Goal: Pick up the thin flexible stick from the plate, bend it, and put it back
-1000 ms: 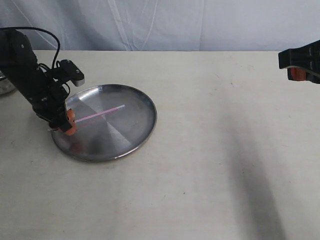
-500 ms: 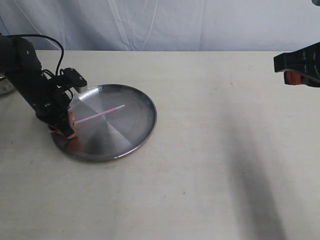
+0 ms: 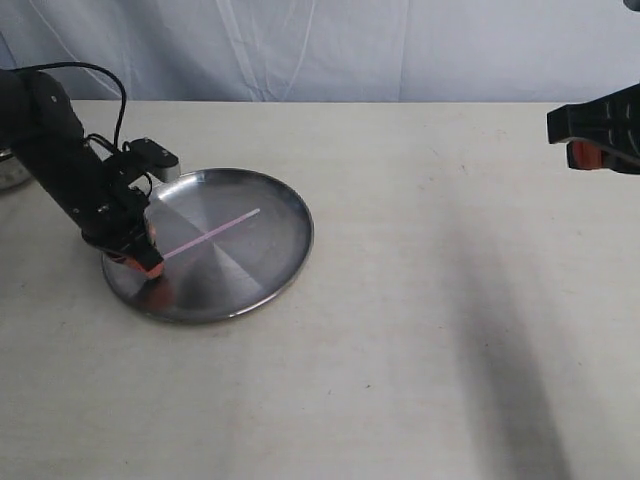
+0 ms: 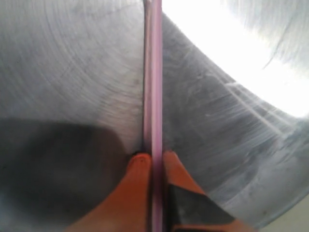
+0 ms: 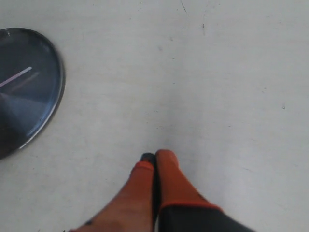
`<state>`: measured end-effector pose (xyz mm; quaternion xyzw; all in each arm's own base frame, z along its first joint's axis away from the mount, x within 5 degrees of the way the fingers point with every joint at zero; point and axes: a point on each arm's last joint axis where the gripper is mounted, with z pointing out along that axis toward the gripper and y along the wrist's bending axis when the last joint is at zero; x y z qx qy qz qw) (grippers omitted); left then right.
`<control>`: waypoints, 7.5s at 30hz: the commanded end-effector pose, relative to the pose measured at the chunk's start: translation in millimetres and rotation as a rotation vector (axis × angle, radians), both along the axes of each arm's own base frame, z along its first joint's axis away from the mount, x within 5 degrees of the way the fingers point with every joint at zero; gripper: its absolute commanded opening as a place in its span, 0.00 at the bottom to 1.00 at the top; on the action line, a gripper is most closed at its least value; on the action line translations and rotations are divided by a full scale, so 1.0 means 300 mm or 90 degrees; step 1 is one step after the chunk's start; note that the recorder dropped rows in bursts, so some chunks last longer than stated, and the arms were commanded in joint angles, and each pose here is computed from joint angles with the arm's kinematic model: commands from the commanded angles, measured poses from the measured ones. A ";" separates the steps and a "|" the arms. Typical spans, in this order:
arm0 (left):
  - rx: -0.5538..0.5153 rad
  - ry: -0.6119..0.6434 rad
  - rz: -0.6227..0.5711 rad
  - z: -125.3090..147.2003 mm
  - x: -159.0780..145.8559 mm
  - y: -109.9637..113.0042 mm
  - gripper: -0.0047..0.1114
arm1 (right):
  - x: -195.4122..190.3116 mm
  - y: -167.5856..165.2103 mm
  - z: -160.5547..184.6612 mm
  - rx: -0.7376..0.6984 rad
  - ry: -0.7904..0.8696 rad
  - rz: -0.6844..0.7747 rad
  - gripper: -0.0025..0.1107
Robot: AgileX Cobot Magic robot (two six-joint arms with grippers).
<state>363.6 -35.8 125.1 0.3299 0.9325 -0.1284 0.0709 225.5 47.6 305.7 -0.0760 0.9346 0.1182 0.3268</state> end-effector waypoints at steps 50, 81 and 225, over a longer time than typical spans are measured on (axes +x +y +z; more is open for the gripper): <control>-0.508 -0.119 -0.088 0.524 -0.354 -0.330 0.04 | -0.045 0.314 0.062 0.499 -0.122 0.019 0.50; -0.559 -0.113 -0.151 0.544 -0.381 -0.356 0.04 | 0.029 0.362 0.038 0.466 -0.115 0.031 0.02; -0.599 -0.258 0.102 0.527 -0.249 -0.481 0.04 | 0.057 0.519 -0.195 0.331 -0.015 -0.032 0.01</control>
